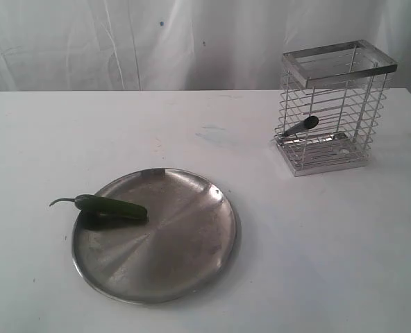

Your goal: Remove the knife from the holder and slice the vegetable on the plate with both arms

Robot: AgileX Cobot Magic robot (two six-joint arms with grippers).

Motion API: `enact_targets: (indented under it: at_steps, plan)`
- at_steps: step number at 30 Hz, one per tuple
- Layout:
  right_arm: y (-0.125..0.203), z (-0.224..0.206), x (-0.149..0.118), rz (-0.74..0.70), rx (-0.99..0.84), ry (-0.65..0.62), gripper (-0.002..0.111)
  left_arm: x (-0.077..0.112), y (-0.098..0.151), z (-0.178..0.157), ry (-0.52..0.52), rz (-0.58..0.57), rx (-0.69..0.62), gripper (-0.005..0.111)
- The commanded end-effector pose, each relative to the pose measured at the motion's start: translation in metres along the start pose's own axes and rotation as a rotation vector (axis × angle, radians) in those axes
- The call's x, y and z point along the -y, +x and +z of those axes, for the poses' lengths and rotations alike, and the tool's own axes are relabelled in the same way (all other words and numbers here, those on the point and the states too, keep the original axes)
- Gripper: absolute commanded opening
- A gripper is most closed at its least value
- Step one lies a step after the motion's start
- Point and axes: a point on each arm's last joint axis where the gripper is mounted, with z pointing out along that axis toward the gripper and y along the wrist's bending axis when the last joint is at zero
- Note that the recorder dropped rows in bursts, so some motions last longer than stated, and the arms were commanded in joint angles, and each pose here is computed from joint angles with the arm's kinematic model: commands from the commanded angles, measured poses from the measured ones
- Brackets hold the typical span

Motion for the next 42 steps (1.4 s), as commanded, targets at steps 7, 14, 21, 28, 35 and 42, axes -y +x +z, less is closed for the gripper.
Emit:
enact_targets:
  at_steps: [7,14,21,28,35,42]
  plan:
    - [-0.007,-0.001,-0.001,-0.046,0.084,-0.007,0.000,0.000,0.001,0.000,-0.002,-0.004,0.004,0.000]
    - [-0.043,-0.012,-0.009,0.012,0.494,-0.107,0.000,0.000,0.001,0.000,-0.002,-0.004,0.004,0.000]
    - [-0.100,-0.080,-0.016,0.168,1.342,-0.377,0.000,0.000,0.001,0.000,-0.002,-0.004,0.004,0.000]
    - [-0.170,-0.133,-0.020,0.072,1.389,-0.346,0.000,0.000,0.001,0.000,-0.002,-0.004,0.004,0.000]
    - [-0.168,-0.077,-0.012,-0.068,0.750,-0.073,0.000,0.000,0.001,0.000,-0.002,-0.004,0.004,0.000]
    - [-0.135,0.007,-0.011,-0.054,0.211,-0.033,0.000,0.000,0.001,0.000,-0.002,-0.004,0.004,0.000]
